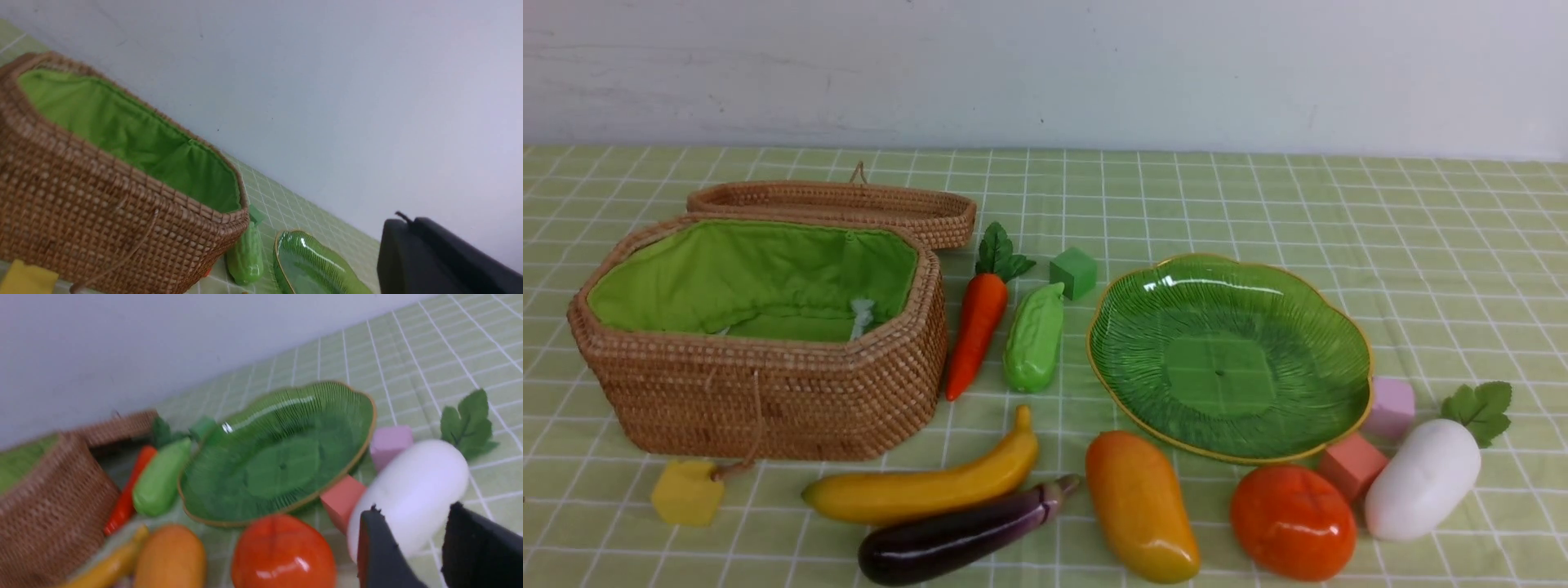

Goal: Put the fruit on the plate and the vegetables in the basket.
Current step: Use the left arm to grab an eggplant and put it into the left basket

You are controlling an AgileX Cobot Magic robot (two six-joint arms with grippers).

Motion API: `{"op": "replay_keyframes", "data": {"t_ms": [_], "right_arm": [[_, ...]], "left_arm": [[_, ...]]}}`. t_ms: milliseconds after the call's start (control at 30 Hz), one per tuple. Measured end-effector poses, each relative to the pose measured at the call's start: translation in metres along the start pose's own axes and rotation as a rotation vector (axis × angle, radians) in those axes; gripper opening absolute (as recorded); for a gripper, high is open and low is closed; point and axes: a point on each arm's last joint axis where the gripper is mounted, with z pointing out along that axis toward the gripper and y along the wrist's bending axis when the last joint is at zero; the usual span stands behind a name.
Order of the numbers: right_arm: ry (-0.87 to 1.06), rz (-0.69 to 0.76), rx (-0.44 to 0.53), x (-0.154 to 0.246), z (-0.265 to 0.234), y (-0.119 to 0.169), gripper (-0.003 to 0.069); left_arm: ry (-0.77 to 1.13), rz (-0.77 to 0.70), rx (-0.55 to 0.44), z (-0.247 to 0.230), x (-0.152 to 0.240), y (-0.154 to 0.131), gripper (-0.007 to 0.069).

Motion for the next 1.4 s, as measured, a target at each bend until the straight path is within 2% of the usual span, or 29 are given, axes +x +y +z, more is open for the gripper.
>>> {"op": "replay_keyframes", "data": {"t_ms": [100,167,233,267,333,367,467,567,767,1067,1400], "right_arm": [[-0.04,0.089,-0.014,-0.004,0.0,0.001,0.0218],[-0.009,0.131,-0.031,-0.008,-0.002,0.007,0.0179],[0.042,0.13,-0.052,-0.014,-0.005,0.016,0.0144],[0.042,0.124,-0.059,-0.018,-0.006,0.019,0.0135],[0.114,0.077,-0.067,-0.029,-0.011,0.032,0.0099],[0.186,0.012,-0.1,-0.04,-0.014,0.043,0.0066],[0.327,-0.115,-0.137,-0.062,-0.019,0.066,0.0027],[0.464,-0.236,-0.161,-0.088,-0.021,0.088,0.002],[0.617,-0.41,-0.206,-0.132,-0.018,0.117,0.0024],[0.688,-0.453,-0.199,-0.144,-0.011,0.122,0.0038],[0.648,-0.503,-0.225,-0.139,-0.02,0.121,0.0042]], "left_arm": [[0.095,0.073,-0.024,0.008,-0.008,-0.009,-0.0013],[0.201,0.142,-0.052,0.02,-0.013,-0.014,-0.0013],[0.296,0.229,-0.082,0.032,-0.017,-0.019,-0.0013],[0.309,0.225,-0.066,0.032,-0.017,-0.019,-0.0013],[0.422,0.299,-0.059,0.045,-0.021,-0.026,-0.0013],[0.493,0.338,-0.031,0.054,-0.024,-0.031,-0.0013],[0.614,0.395,0.059,0.071,-0.025,-0.044,-0.0013],[0.735,0.466,0.138,0.09,-0.022,-0.056,-0.0013],[1.0,0.585,0.166,0.127,-0.005,-0.069,-0.0013],[1.157,0.655,0.115,0.166,0.022,-0.063,-0.0013],[1.204,0.737,0.102,0.185,0.039,-0.051,-0.0013]]}}
